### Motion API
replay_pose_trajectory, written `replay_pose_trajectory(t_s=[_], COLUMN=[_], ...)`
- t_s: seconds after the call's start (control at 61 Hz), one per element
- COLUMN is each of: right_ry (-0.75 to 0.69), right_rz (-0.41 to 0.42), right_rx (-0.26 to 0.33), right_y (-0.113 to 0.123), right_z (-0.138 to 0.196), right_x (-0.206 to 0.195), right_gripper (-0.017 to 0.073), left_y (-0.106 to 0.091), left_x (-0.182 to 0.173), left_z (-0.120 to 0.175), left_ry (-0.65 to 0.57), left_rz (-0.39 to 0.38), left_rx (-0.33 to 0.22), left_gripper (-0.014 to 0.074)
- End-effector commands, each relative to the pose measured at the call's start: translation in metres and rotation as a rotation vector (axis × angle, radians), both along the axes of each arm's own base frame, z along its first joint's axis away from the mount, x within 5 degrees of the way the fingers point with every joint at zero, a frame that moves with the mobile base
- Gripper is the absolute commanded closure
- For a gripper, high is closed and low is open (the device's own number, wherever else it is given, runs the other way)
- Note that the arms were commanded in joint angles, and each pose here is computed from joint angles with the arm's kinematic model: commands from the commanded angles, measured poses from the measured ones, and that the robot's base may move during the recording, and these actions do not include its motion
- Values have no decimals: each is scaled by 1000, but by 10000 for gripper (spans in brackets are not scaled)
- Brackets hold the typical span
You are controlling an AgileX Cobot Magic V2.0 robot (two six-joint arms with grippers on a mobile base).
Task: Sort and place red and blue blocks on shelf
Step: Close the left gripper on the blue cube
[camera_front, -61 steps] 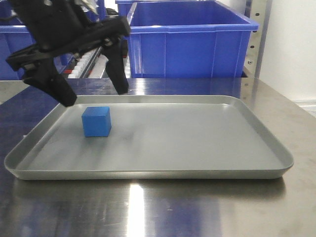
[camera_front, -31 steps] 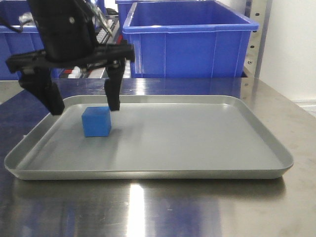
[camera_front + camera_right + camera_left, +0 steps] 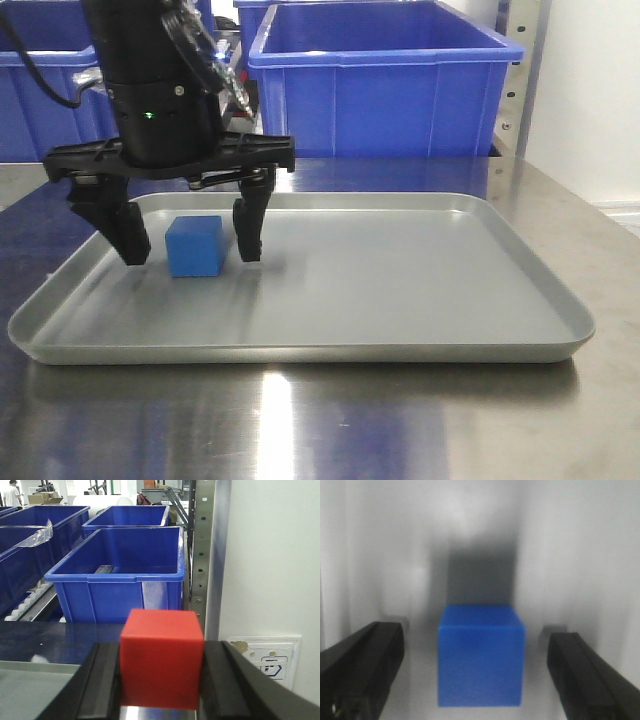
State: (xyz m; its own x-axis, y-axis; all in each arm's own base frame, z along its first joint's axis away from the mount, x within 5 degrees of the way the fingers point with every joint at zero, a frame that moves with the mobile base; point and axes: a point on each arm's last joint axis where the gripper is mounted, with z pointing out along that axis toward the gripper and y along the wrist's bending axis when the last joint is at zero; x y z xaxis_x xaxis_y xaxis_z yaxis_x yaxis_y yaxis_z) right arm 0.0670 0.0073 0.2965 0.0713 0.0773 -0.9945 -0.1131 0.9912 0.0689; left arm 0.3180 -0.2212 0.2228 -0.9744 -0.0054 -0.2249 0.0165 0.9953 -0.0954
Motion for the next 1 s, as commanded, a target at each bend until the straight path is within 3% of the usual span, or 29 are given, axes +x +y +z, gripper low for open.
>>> replay_pose_trajectory(t_s=[0.0, 0.442, 0.524, 0.737, 0.983], right_ry=[-104, -104, -104, -104, -104], right_rz=[-8, -8, -8, -8, -8], right_rx=[-3, -3, -3, -3, -3], right_y=[-1, -1, -1, -1, -1], right_z=[16, 16, 16, 16, 16], right_x=[-2, -2, -2, -2, -2], right_gripper=[502, 502, 502, 502, 502], left_y=[-2, -2, -2, -2, 3], left_x=[1, 1, 1, 0, -10], left_z=[27, 27, 27, 29, 58], left_ry=[-88, -89, -87, -89, -141], left_rz=[0, -1, -1, -1, -42], left_rx=[-57, -57, -56, -57, -104], left_gripper=[-25, -3, 76, 485, 459])
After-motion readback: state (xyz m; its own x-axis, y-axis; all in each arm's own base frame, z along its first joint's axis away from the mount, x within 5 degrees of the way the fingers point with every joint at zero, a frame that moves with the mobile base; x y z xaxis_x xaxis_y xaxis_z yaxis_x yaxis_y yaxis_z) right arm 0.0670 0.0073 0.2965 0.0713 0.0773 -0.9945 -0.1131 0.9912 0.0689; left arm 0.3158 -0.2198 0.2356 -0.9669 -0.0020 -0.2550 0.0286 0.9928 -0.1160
